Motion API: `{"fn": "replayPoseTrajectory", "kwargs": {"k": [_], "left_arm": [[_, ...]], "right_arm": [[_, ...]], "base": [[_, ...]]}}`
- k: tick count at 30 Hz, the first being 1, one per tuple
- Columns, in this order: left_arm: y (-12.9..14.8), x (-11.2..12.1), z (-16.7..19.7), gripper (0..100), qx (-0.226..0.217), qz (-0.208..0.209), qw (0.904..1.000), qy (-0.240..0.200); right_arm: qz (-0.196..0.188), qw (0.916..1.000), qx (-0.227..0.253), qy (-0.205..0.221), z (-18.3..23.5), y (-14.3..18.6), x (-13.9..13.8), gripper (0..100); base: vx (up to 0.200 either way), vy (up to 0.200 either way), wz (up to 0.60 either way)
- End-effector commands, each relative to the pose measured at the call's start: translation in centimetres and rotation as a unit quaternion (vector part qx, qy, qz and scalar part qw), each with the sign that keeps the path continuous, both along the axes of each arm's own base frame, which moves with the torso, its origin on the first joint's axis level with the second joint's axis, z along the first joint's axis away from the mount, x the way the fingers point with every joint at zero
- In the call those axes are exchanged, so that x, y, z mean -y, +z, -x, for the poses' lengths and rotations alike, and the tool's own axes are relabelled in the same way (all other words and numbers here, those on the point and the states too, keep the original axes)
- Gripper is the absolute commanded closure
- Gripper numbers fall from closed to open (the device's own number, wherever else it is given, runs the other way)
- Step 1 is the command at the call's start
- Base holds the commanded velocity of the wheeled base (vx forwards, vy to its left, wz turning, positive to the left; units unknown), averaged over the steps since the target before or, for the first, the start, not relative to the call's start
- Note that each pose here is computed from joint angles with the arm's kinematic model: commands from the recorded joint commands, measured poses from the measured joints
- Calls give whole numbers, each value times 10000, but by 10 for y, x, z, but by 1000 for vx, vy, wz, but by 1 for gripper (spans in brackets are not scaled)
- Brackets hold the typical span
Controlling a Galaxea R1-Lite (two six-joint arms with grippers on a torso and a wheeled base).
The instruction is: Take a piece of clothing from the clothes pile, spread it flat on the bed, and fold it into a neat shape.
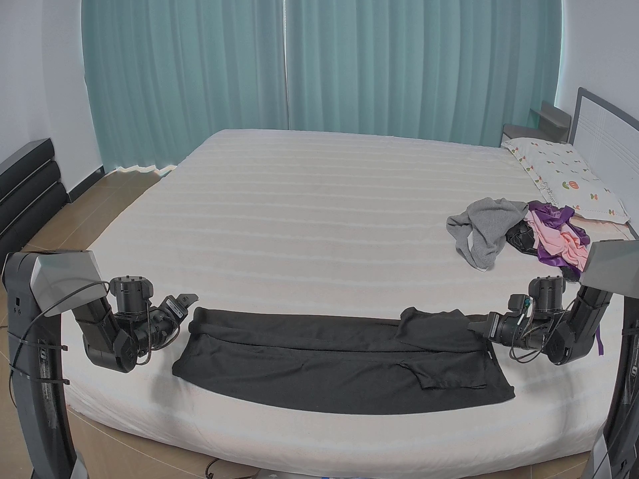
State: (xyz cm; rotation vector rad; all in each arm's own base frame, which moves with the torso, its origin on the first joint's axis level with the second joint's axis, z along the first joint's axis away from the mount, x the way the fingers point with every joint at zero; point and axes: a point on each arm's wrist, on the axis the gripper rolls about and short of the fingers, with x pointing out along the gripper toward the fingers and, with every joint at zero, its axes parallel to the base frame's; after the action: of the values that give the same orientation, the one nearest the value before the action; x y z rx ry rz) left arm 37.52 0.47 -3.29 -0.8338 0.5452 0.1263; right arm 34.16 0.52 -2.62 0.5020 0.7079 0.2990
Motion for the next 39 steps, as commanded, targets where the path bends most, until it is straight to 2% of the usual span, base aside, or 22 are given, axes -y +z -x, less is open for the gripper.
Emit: {"fn": "replayPoseTrajectory", "kwargs": {"k": [1, 7, 16, 32, 33, 39], "left_arm": [[0, 0, 0, 0, 0, 1, 10000, 3], [0, 0, 0, 0, 0, 1, 10000, 3], [0, 0, 0, 0, 0, 1, 10000, 3], [1, 0, 0, 0, 0, 1, 10000, 3], [1, 0, 0, 0, 0, 1, 10000, 3], [3, 0, 7, 0, -60, -7, 10000, -11]], "right_arm": [[5, 10000, 67, -73, 4, 8, 5, 100], [-6, 10000, -4, -31, 14, 11, 7, 100], [151, 9995, -264, 124, 30, 0, 7, 100], [256, 9992, -233, 181, 30, -1, 7, 100], [256, 9992, -233, 181, 30, -1, 7, 0], [187, 9996, -155, 143, 32, 10, 4, 0]], "base": [[0, 0, 0], [0, 0, 0], [0, 0, 0], [0, 0, 0], [0, 0, 0], [0, 0, 0]]}}
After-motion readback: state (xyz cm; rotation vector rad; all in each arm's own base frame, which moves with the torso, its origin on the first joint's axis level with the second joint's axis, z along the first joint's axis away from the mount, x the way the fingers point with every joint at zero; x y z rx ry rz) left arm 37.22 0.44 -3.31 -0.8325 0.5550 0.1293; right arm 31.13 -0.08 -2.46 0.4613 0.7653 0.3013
